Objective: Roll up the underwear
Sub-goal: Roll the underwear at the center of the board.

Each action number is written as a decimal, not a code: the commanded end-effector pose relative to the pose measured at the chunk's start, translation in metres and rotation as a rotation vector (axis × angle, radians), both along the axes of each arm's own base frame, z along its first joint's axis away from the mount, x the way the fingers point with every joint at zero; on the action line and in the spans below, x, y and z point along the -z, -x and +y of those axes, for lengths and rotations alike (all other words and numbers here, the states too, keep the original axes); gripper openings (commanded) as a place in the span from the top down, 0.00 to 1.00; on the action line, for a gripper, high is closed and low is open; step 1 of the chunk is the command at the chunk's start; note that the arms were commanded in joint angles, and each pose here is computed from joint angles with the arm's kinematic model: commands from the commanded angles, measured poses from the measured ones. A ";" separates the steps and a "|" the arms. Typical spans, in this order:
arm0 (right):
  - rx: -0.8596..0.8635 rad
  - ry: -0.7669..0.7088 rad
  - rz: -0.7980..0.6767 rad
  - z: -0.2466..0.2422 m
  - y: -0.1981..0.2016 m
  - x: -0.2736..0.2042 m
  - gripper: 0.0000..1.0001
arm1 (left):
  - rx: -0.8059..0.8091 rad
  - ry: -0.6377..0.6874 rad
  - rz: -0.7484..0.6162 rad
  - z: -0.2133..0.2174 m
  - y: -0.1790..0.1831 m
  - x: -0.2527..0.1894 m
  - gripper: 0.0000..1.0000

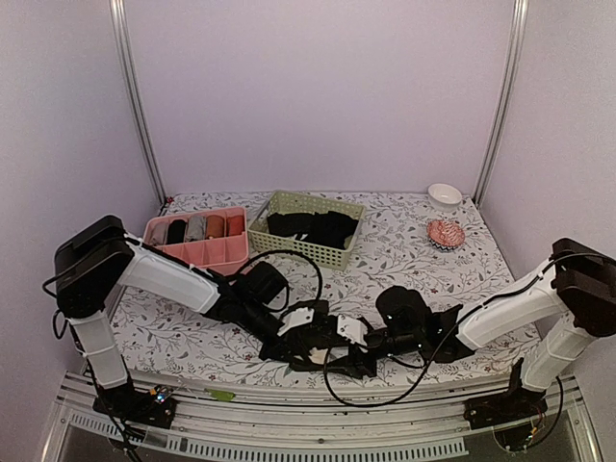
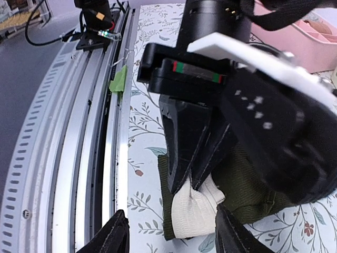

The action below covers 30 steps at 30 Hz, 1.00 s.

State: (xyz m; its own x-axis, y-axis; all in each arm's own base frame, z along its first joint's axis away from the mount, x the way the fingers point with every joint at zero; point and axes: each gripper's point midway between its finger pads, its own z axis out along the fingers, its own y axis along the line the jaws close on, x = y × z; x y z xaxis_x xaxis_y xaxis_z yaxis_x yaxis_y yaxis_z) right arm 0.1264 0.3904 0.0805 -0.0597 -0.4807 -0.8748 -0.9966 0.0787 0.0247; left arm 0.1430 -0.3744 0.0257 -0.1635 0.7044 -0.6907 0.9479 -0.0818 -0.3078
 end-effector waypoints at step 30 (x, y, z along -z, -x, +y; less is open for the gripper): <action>-0.110 0.202 -0.001 0.018 0.022 0.065 1.00 | -0.202 0.087 -0.196 0.027 -0.028 -0.047 0.48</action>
State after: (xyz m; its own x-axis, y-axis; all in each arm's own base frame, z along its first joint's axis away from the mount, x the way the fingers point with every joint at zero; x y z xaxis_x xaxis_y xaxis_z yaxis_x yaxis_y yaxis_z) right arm 0.1268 0.4195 0.0288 0.1207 -0.6095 -0.7836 -0.9885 -0.0013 -0.1513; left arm 0.1432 -0.3529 0.0429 -0.1792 0.6811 -0.7100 0.9623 -0.0289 -0.2705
